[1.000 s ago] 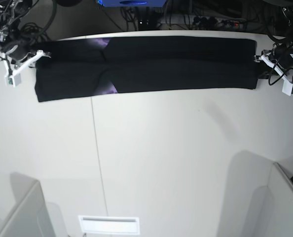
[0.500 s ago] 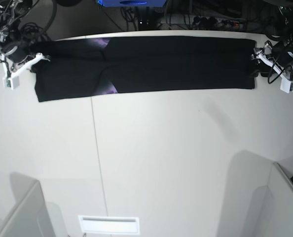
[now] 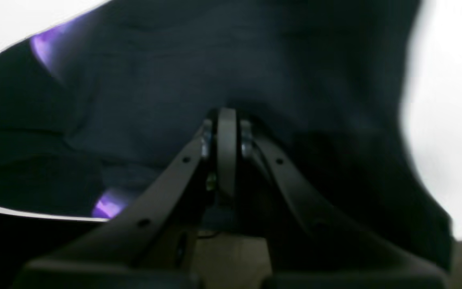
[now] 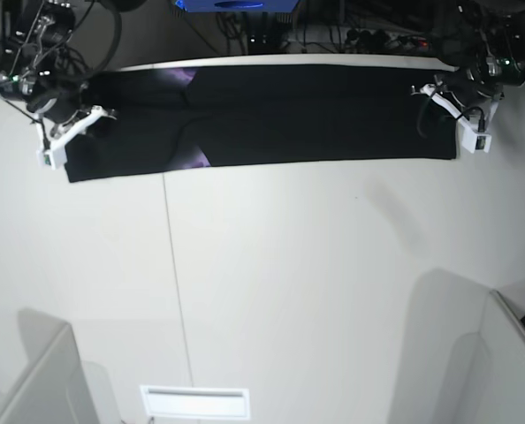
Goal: Fold the T-shirt properly
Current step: 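Grasp the folded strip's edge with both grippers and pull it toward the table centre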
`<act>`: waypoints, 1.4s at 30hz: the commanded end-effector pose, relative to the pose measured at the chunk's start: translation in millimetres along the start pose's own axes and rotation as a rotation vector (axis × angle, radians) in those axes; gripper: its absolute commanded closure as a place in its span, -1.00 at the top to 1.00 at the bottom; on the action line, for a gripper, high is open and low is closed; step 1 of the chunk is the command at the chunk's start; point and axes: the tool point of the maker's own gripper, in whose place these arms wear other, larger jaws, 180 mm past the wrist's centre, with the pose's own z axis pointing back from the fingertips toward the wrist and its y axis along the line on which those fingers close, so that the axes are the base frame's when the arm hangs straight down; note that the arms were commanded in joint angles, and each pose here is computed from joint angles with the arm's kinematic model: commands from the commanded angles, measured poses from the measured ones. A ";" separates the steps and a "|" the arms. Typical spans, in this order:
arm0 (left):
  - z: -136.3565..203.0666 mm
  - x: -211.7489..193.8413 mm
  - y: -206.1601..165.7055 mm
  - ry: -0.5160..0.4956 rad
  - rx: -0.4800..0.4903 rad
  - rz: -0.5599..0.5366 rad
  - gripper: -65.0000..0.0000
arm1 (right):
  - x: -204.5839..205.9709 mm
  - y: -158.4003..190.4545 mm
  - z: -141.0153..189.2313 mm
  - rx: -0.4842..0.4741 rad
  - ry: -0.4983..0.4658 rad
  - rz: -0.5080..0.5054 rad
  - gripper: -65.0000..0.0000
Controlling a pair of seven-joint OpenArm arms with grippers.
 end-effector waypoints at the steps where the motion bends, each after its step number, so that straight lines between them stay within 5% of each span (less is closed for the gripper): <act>1: 1.5 8.6 -0.9 -0.028 0.009 -0.018 -1.00 | 9.0 -5.8 1.6 -0.012 -0.025 0.011 -1.00; 8: -33.0 -9.1 6.0 0.072 0.024 0.003 -1.00 | 4.1 -29.0 -19.6 -0.022 -0.006 -0.050 -1.00; 15: -55.9 8.7 15.5 0.023 0.020 0.057 -1.00 | 13.1 -51.6 -44.3 -0.085 0.010 -0.060 -1.00; 28: -85.7 84.5 16.8 -0.069 -0.025 0.141 -1.00 | 105.1 -48.8 -63.0 -0.127 -0.111 -0.024 -1.00; 34: -69.4 111.3 10.0 -0.092 -0.036 0.112 -1.00 | 133.5 -28.3 -48.0 -0.111 -0.207 0.017 -1.00; 42: -4.3 151.6 21.3 -0.255 0.019 0.094 -1.00 | 157.0 -1.1 -12.3 -0.112 -0.340 0.097 -1.00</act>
